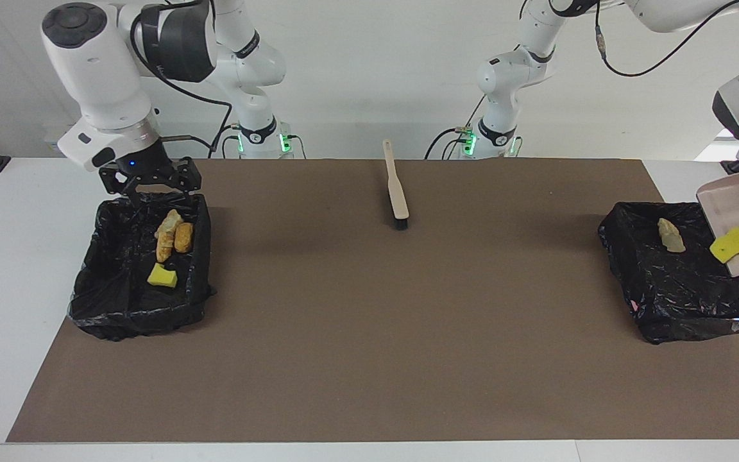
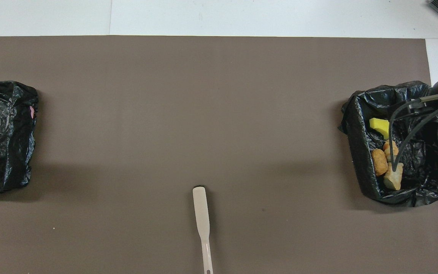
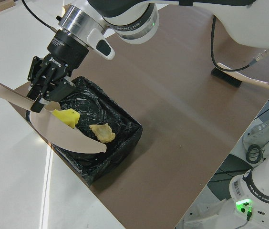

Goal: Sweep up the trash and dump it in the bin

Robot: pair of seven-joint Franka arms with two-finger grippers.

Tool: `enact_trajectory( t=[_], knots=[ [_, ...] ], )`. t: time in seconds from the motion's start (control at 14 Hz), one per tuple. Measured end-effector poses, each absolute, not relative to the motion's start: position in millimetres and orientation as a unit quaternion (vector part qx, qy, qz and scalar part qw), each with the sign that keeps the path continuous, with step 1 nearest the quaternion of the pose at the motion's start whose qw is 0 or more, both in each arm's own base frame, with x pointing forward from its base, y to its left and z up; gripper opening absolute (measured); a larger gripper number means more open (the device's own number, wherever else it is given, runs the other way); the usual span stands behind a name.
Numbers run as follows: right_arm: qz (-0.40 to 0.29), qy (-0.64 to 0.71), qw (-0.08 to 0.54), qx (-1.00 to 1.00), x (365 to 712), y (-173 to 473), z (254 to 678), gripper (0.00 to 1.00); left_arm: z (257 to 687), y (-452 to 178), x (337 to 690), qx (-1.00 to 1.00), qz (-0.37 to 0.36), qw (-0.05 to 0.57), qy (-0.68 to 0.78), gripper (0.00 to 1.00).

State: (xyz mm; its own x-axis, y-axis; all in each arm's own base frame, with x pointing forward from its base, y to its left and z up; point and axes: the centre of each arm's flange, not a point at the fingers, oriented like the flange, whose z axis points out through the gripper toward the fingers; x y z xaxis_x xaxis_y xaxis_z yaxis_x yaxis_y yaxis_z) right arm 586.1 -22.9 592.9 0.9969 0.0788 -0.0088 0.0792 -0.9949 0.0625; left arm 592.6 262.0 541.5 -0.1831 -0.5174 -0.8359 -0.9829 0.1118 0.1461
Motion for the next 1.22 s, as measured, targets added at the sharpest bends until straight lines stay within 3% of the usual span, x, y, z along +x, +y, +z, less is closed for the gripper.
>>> enact_trajectory(
  t=[0.36, 0.79, 1.0, 1.22],
  knots=[
    [0.025, -0.02, 0.026, 0.999, 560, -20, 633, 1.0, 539, 220, 598, -0.538, 0.422, 0.343, 0.645, 0.32],
    [0.023, -0.021, 0.026, 0.999, 559, -21, 623, 1.0, 549, 179, 584, -0.531, 0.463, 0.378, 0.601, 0.32],
    [0.02, -0.018, 0.014, 1.0, 559, -15, 620, 1.0, 581, 174, 573, -0.545, 0.451, 0.393, 0.587, 0.32],
    [0.014, -0.019, 0.007, 1.0, 557, -14, 617, 1.0, 594, 163, 564, -0.599, 0.39, 0.365, 0.596, 0.32]
  ],
)
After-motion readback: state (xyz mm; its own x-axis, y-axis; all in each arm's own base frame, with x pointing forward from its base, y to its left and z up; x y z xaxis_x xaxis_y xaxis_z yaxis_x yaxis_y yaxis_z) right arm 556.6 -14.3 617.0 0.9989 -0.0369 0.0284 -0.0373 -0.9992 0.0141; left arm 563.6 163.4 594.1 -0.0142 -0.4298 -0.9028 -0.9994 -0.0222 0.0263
